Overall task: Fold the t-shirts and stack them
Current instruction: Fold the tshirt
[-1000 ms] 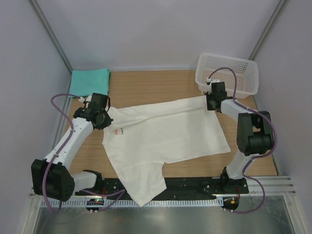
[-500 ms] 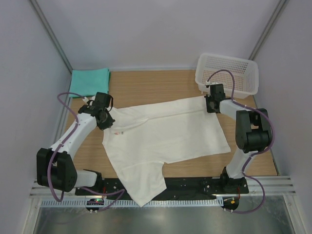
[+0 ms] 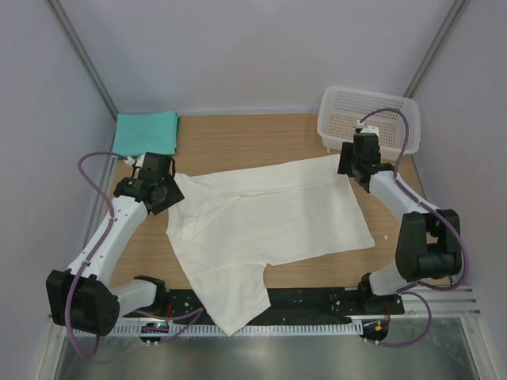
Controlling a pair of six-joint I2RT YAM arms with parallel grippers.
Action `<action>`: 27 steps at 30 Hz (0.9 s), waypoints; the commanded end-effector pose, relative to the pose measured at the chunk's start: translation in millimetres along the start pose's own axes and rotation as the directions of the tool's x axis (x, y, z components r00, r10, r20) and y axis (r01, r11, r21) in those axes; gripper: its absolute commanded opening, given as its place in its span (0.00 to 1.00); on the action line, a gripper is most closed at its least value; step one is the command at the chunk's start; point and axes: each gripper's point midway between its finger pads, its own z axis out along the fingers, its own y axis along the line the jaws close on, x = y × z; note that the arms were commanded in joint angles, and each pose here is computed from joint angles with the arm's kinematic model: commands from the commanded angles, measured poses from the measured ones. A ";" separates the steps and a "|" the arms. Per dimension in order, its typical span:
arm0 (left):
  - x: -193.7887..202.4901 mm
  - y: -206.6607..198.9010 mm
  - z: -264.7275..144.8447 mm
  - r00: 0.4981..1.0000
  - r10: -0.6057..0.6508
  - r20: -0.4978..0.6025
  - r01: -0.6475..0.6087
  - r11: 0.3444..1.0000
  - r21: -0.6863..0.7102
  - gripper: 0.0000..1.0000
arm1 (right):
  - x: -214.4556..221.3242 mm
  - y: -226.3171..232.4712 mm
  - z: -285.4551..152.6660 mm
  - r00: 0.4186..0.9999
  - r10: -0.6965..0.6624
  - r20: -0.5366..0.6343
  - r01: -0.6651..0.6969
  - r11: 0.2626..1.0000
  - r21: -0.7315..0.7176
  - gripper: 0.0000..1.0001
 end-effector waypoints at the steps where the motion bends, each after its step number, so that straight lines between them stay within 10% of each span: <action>1: -16.1 -4.6 -1.6 0.998 0.049 0.030 -0.049 0.999 -0.001 0.52 | -22.2 8.0 9.8 0.995 0.093 0.042 -0.092 0.996 -0.012 0.65; 10: -8.1 -107.3 24.1 0.980 0.160 -0.118 -0.098 0.907 0.409 0.44 | -16.4 9.6 27.2 0.944 0.330 0.011 -0.329 0.942 -0.069 0.53; 16: 9.9 -133.2 52.5 0.949 0.188 -0.254 -0.048 0.881 0.471 0.39 | 3.1 -7.9 42.2 0.750 0.660 -0.038 -0.659 0.741 -0.129 0.55; 27: 16.6 -116.8 99.3 0.929 0.120 -0.349 0.006 0.941 0.338 0.37 | 40.1 9.4 40.4 0.474 0.872 -0.123 -0.876 0.453 -0.164 0.58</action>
